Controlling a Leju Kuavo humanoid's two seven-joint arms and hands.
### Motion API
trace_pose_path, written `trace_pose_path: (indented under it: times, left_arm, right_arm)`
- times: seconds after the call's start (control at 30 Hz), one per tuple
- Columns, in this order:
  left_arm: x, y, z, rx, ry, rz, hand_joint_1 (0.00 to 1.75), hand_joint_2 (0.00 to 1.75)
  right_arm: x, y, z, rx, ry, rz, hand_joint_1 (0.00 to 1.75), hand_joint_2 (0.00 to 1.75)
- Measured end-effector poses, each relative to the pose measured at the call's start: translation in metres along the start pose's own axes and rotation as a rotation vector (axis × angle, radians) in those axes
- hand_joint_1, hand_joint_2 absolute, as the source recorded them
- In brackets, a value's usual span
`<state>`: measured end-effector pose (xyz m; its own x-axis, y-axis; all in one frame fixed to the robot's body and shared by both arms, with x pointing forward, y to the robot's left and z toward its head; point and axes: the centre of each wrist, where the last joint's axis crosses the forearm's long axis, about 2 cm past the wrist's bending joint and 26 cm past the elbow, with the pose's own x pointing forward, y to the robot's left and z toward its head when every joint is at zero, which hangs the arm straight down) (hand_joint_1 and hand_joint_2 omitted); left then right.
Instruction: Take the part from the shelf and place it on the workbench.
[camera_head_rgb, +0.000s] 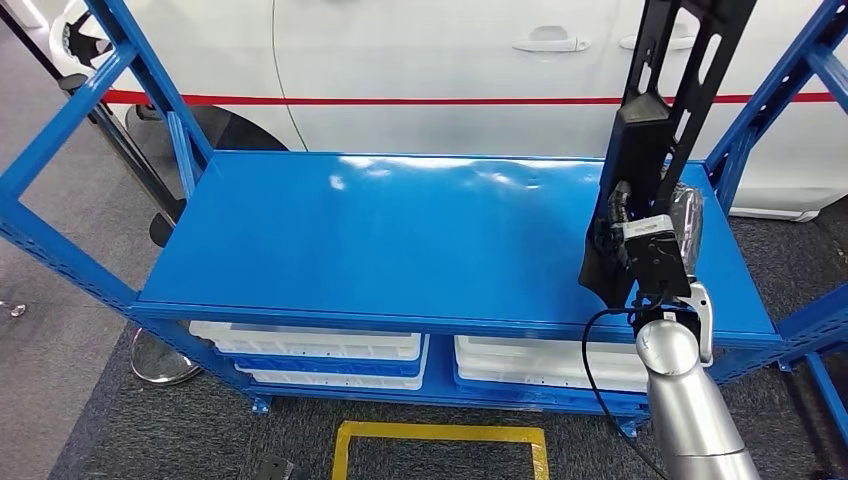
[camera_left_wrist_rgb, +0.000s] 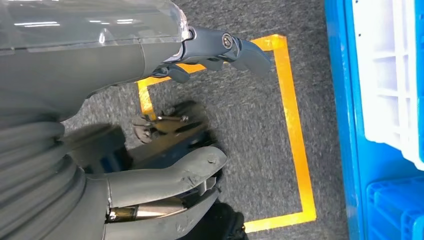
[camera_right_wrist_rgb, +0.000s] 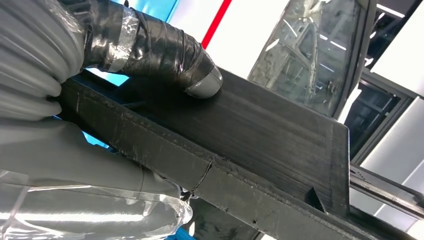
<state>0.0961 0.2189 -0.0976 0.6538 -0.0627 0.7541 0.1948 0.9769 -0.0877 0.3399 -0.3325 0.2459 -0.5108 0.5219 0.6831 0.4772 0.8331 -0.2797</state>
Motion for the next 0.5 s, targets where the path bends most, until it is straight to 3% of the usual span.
trace_pose_path:
  times: [0.5]
  left_arm:
    - [-0.0001, 0.0019, 0.0001, 0.01, 0.044, -0.001, 0.0, 1.75]
  right_arm:
    - [-0.0089, -0.0018, 0.0038, 0.003, 0.033, -0.004, 1.75, 1.75]
